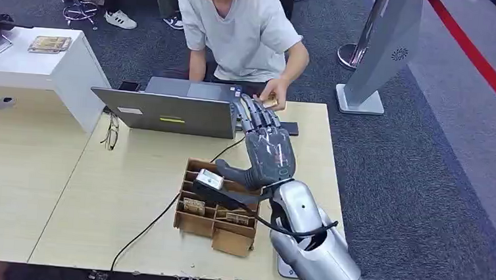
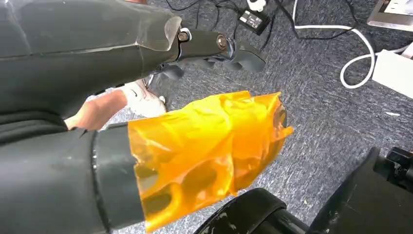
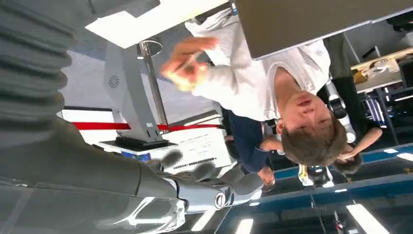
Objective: Pass the card to the sensor for recognition and then transmit it.
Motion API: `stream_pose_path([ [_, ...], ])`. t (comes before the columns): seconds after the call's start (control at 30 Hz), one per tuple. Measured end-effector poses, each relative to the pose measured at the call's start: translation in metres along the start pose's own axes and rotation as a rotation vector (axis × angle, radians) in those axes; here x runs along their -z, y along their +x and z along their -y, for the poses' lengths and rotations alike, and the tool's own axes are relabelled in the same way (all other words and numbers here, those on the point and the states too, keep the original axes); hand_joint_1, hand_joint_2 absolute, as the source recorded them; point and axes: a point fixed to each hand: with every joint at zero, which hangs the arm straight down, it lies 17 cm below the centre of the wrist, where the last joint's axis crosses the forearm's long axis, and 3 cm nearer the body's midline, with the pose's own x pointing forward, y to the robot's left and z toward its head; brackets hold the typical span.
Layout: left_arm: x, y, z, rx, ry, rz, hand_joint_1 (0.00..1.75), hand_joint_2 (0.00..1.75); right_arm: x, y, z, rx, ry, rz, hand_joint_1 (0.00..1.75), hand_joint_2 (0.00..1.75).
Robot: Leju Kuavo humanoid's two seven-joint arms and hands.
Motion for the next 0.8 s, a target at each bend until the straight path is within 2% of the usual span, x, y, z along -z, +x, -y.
stream_pose_path([
  [0.57, -0.003, -0.007, 0.009, -0.010, -0.012, -0.021, 0.00, 0.00, -0.013, 0.022, 0.022, 0.047, -0.076, 0.053, 0.00, 0.00],
  [0.8, -0.009, -0.016, 0.019, -0.031, -0.021, -0.042, 0.00, 0.00, -0.042, 0.039, 0.037, 0.236, -0.148, 0.118, 0.00, 0.00],
])
